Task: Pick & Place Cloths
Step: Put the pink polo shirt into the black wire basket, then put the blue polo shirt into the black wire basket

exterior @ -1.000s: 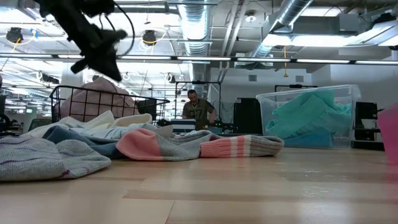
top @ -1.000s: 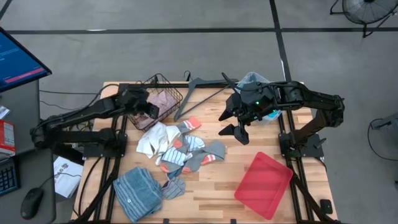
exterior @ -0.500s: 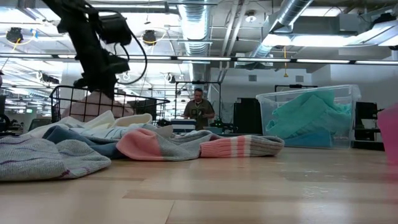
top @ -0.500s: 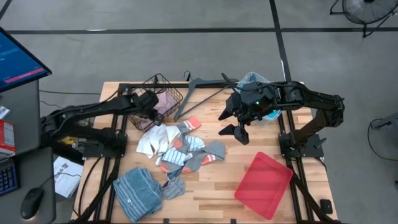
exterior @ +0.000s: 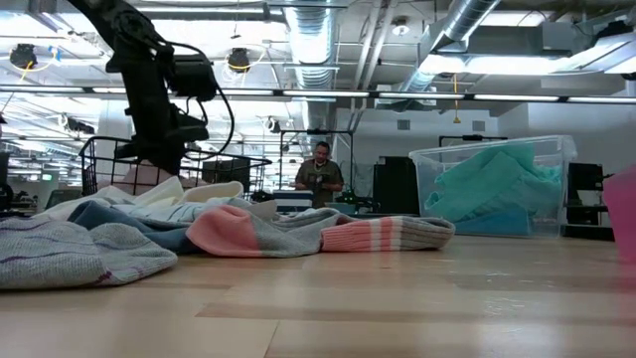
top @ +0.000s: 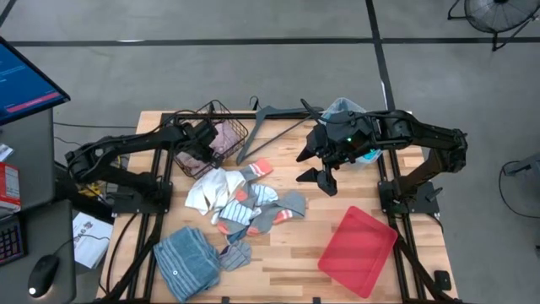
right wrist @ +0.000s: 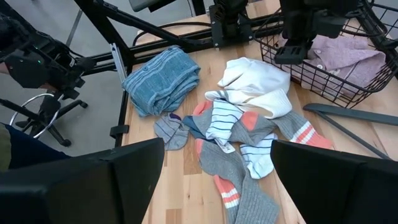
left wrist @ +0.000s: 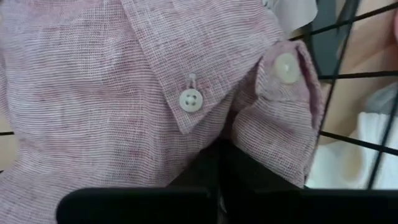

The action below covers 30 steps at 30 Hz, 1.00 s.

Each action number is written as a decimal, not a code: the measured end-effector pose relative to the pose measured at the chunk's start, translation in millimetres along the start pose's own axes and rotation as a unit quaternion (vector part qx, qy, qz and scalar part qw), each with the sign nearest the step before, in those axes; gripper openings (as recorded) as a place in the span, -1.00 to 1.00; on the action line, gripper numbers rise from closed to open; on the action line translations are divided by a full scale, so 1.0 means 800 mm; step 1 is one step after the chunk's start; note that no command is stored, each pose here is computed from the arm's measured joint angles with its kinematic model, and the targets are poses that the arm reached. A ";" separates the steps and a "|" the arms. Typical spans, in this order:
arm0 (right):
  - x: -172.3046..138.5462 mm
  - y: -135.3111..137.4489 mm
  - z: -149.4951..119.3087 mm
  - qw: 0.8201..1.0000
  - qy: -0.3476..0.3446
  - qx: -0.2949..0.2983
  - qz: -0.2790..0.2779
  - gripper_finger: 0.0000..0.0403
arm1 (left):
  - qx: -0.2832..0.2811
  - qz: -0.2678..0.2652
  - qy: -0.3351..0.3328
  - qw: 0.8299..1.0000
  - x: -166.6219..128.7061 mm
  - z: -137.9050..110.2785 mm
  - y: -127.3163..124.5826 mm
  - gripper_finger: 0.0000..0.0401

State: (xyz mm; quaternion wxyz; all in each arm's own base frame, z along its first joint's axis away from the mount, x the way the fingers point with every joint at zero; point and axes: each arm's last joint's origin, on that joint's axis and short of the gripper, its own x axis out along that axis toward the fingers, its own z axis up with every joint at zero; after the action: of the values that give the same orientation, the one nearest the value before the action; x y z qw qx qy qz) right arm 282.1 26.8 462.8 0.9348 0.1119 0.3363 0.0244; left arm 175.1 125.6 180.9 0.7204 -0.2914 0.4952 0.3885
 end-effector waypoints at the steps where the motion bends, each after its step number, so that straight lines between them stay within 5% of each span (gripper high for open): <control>1: 0.000 0.000 0.000 1.000 0.000 0.000 0.000 0.44 | -0.002 0.001 0.001 1.000 0.001 0.001 0.001 -1.00; 8: 0.000 0.000 0.000 1.000 0.000 0.000 0.000 0.44 | 0.001 -0.003 -0.036 0.999 -0.020 0.000 0.004 -0.88; 17: 0.000 0.000 0.000 1.000 0.000 0.001 0.000 0.44 | 0.056 -0.099 -0.188 0.976 -0.111 -0.021 0.007 -0.39; 20: 0.000 0.000 0.000 1.000 0.000 0.001 0.000 0.44 | 0.116 -0.219 -0.202 0.947 -0.138 -0.040 0.002 -0.24; 24: 0.000 0.000 0.000 1.000 0.000 0.001 0.000 0.44 | 0.188 -0.374 -0.181 0.890 -0.166 -0.069 -0.012 -0.15; 30: 0.000 -0.004 0.001 1.000 -0.001 0.005 -0.005 0.44 | 0.270 -0.479 -0.111 0.828 -0.189 -0.115 -0.040 -0.15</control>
State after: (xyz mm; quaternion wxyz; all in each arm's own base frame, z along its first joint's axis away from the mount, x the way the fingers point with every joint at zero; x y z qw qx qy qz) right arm 282.5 23.4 462.7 0.9347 0.1149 0.3358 0.0183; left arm 126.1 -6.3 293.1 0.9159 -0.2412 0.2954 -0.1251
